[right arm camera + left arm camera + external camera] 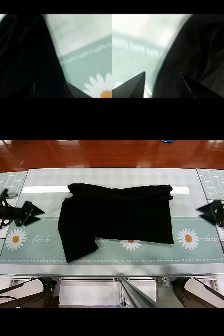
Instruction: Fold the shirts.
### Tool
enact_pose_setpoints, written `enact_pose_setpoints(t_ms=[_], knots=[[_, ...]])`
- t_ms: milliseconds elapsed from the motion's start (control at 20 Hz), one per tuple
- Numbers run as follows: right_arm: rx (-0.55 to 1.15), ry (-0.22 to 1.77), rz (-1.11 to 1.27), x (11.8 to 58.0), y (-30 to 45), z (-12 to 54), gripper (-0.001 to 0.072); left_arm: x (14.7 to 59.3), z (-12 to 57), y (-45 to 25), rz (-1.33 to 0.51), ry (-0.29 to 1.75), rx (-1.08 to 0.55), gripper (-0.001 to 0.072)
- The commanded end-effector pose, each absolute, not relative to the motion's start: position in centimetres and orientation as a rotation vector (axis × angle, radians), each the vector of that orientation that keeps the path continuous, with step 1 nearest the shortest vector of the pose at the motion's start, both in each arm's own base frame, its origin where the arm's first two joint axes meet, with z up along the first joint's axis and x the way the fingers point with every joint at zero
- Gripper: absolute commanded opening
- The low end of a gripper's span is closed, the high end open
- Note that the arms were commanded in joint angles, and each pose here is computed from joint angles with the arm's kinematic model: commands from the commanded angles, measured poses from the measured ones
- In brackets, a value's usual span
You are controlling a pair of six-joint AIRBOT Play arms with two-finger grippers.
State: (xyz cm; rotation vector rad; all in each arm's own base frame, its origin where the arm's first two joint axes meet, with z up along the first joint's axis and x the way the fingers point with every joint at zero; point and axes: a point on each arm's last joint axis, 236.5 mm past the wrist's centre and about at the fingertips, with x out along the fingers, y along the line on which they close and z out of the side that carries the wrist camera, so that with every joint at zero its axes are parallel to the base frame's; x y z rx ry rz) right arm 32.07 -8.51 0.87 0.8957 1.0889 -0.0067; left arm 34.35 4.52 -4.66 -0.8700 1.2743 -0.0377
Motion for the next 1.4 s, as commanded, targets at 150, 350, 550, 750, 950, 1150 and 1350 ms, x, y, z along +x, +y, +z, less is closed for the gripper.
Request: enact_pose_setpoints(t_ms=[150, 350, 550, 750, 950, 1150, 1350], knots=[[0.923, 1.122, -0.001, 27.7, -5.4, -1.4, 0.0414, 32.4, -8.3, 1.2, -0.070, 1.361, -0.965, 0.0506], [0.939, 1.126, 0.017, 27.7, -5.0, -1.2, 0.0414, 32.0, -9.8, -1.4, -0.120, 1.439, -0.939, 0.0505], [0.941, 1.125, 0.019, 27.7, -4.9, -1.2, 0.0414, 32.0, -10.6, -3.5, -0.154, 1.474, -0.893, 0.0504], [0.917, 1.149, 0.006, 27.2, -5.2, -1.6, 0.0414, 32.1, -10.7, -4.7, -0.182, 1.482, -0.854, 0.0018], [0.881, 1.350, -0.144, 22.3, -6.1, -5.6, 0.0414, 32.0, -10.2, -5.0, -0.221, 1.486, -0.830, 0.0018], [0.960, 1.428, -0.113, 19.9, -3.3, -7.9, 0.0414, 32.0, -10.1, -5.0, -0.221, 1.485, -0.830, 0.0018], [1.062, 1.384, -0.062, 21.2, -1.6, -8.4, 0.0414, 32.0, -10.1, -5.0, -0.220, 1.484, -0.830, 0.0018]])
